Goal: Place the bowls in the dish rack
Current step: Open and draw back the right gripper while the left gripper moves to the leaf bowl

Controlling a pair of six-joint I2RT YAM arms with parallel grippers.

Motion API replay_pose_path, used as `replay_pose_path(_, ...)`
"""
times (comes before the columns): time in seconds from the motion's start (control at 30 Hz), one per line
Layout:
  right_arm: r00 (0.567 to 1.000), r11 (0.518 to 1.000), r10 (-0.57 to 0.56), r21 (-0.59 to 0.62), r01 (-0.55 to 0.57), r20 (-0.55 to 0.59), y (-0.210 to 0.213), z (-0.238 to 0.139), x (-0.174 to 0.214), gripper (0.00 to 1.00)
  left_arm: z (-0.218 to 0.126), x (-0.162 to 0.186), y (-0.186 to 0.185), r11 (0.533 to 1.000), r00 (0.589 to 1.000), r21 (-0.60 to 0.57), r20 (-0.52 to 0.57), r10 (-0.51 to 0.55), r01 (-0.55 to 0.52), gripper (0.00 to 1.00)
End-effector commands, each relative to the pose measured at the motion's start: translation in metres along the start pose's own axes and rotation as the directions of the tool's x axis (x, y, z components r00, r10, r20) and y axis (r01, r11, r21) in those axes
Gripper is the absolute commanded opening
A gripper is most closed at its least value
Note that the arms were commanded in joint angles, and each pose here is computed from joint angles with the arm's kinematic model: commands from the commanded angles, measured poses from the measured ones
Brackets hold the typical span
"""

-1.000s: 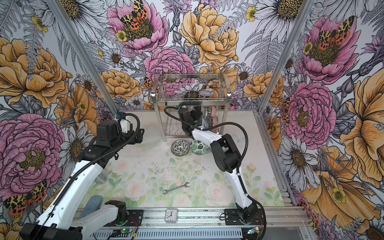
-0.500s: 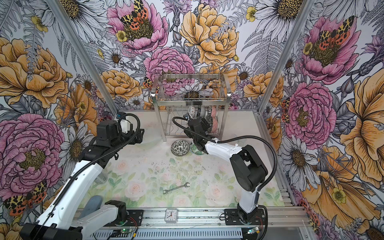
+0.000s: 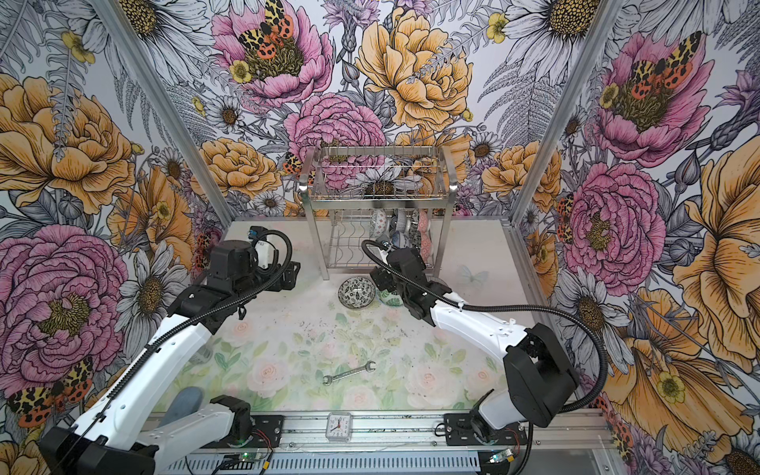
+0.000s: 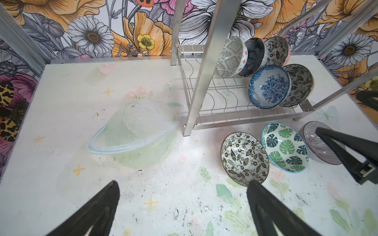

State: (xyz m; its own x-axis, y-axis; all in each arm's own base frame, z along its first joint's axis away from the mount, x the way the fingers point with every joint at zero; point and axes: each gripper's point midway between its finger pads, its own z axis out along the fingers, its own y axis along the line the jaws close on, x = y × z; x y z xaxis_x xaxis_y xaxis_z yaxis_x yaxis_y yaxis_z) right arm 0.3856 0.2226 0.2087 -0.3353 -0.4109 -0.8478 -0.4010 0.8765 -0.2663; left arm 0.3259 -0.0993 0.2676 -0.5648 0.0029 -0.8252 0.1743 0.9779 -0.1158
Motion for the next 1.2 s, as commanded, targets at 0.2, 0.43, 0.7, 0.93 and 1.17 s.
replay_pose_path(0.2, 0.995, 0.995, 0.093, -0.048, -0.093, 0.016, -0.009, -0.021, -0.005, 1.0, 0.017, 0.047, -0.016, 0.992, 0.99, 0.004, -0.07, -0.122, 0.123, 0.99)
replay_pose_path(0.43, 0.994, 0.993, 0.111, -0.037, -0.111, -0.011, -0.01, -0.016, 0.003, 1.0, 0.028, 0.095, -0.037, 0.986, 0.974, 0.05, -0.175, -0.146, 0.156, 0.99)
replay_pose_path(0.7, 0.993, 0.992, 0.116, -0.041, -0.116, -0.014, -0.01, -0.018, 0.005, 1.0, 0.033, 0.118, -0.049, 0.985, 0.963, 0.063, -0.227, -0.146, 0.164, 0.99)
replay_pose_path(0.93, 0.992, 0.991, 0.128, -0.049, -0.129, -0.014, -0.009, -0.019, 0.005, 1.0, 0.043, 0.129, -0.064, 0.98, 0.957, 0.1, -0.252, -0.145, 0.174, 0.99)
replay_pose_path(1.17, 0.991, 0.99, 0.13, -0.051, -0.13, -0.014, -0.009, -0.021, 0.005, 1.0, 0.06, 0.128, -0.073, 0.981, 0.962, 0.108, -0.239, -0.133, 0.162, 0.99)
